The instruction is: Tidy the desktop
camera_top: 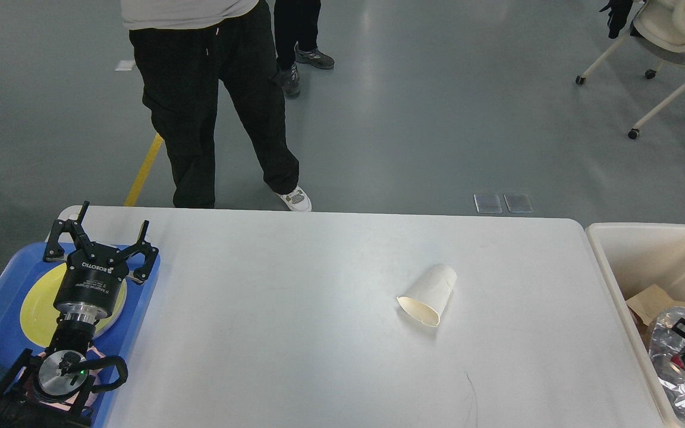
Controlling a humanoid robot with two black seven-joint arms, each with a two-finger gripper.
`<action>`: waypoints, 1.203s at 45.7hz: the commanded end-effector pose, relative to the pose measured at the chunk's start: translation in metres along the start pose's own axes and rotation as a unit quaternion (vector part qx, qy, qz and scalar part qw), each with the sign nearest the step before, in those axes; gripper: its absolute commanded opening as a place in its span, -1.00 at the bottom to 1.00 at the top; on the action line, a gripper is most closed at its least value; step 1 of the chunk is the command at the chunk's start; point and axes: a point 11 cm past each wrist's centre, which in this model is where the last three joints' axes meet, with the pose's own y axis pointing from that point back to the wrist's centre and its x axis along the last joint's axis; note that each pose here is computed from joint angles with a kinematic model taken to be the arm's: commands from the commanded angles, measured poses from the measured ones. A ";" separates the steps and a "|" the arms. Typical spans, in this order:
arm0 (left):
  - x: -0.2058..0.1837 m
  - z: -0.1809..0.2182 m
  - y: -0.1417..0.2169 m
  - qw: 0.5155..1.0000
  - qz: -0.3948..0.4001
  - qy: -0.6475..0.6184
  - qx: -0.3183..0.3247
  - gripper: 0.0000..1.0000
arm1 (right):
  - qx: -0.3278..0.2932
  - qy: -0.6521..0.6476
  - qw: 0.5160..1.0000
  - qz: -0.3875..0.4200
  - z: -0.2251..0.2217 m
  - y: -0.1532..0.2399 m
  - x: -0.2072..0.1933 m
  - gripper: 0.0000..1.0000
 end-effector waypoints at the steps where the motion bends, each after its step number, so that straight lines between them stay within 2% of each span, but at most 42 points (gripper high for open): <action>1: 0.000 0.000 0.000 1.000 0.000 0.000 0.001 0.93 | -0.003 0.003 1.000 -0.002 0.003 -0.001 -0.014 -1.00; 11: 0.000 0.000 0.000 1.000 0.000 0.000 0.001 0.93 | -0.003 0.004 1.000 -0.002 0.004 -0.001 -0.015 -1.00; 12: 0.000 0.000 0.000 1.000 0.000 0.001 0.000 0.93 | -0.004 0.004 1.000 0.000 0.004 -0.001 -0.016 -0.82; 13: 0.000 0.000 0.000 1.000 0.000 0.000 0.001 0.93 | -0.004 0.006 1.000 0.003 0.004 -0.001 -0.015 -0.43; 16: 0.000 0.000 0.000 1.000 0.000 0.000 0.000 0.93 | -0.002 0.003 1.000 0.017 0.003 -0.001 -0.009 0.98; 28: 0.000 0.000 0.000 1.000 0.000 0.000 0.000 0.93 | -0.002 -0.001 1.000 0.017 0.002 -0.001 -0.010 1.00; 39: 0.000 0.000 -0.001 1.000 -0.001 0.000 0.000 0.93 | 0.007 -0.011 0.999 0.029 -0.008 0.002 0.011 1.00; 47: 0.000 0.000 -0.001 1.000 -0.001 0.000 0.000 0.93 | 0.019 -0.020 0.999 0.029 -0.030 0.012 0.049 1.00; 55: 0.000 0.000 -0.001 1.000 -0.001 0.000 0.000 0.93 | 0.048 0.005 0.999 -0.009 -0.073 0.046 0.098 1.00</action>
